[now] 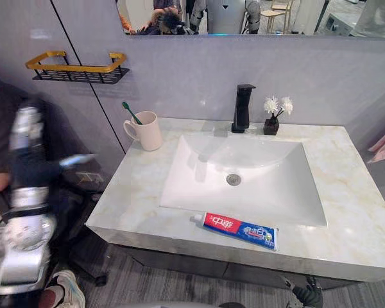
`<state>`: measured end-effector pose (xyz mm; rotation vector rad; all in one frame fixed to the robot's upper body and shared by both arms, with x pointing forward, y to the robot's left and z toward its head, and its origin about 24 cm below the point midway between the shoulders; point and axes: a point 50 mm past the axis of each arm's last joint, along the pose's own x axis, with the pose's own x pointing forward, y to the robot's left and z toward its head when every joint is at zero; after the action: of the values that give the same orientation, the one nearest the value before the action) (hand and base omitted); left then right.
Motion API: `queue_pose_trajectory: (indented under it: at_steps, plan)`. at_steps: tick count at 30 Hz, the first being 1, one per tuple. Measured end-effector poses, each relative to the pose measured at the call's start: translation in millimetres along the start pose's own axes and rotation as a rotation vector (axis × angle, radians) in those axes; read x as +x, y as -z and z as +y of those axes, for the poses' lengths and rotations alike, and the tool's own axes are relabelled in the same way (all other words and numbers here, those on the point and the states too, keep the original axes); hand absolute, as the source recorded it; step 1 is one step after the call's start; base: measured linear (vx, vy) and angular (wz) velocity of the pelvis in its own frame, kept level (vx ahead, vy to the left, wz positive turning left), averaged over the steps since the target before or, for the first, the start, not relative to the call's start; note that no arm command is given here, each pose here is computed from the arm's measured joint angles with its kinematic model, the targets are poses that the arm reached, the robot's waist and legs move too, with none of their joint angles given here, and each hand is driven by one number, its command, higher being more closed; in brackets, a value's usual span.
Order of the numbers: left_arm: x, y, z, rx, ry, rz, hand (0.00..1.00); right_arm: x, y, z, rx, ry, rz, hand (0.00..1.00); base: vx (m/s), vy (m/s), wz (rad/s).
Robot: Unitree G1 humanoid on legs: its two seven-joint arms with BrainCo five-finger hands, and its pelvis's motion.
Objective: Organize washtable
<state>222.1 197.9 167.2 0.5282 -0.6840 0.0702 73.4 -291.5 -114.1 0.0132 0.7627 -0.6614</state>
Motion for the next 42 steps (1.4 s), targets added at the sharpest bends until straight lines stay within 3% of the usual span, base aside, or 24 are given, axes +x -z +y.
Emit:
queue_pose_trajectory:
  at_steps: [4, 7, 15, 24, 42]
  plan:
    - [-3, -13, -71, -0.068, 0.359, -0.077, 0.00, 3, -6, 7, -0.029, -0.036, -0.019, 0.00, -0.07, -0.018, 0.00]
    - [-13, -10, -102, -0.064, 0.546, -0.076, 0.00, 4, -8, 9, -0.042, -0.059, -0.026, 0.00, -0.04, -0.007, -0.03]
    - [-43, 22, -131, 0.041, 0.782, 0.048, 0.00, 7, -10, 21, -0.056, -0.102, -0.028, 0.00, -0.01, -0.009, -0.11]
    - [-66, 30, -159, 0.132, 0.934, 0.057, 0.00, 8, -11, 23, -0.065, -0.110, -0.030, 0.00, 0.00, -0.001, -0.01]
    - [-63, 29, -185, 0.162, 0.975, 0.032, 0.00, 12, -15, 32, -0.072, -0.132, -0.034, 0.00, -0.01, -0.003, -0.01]
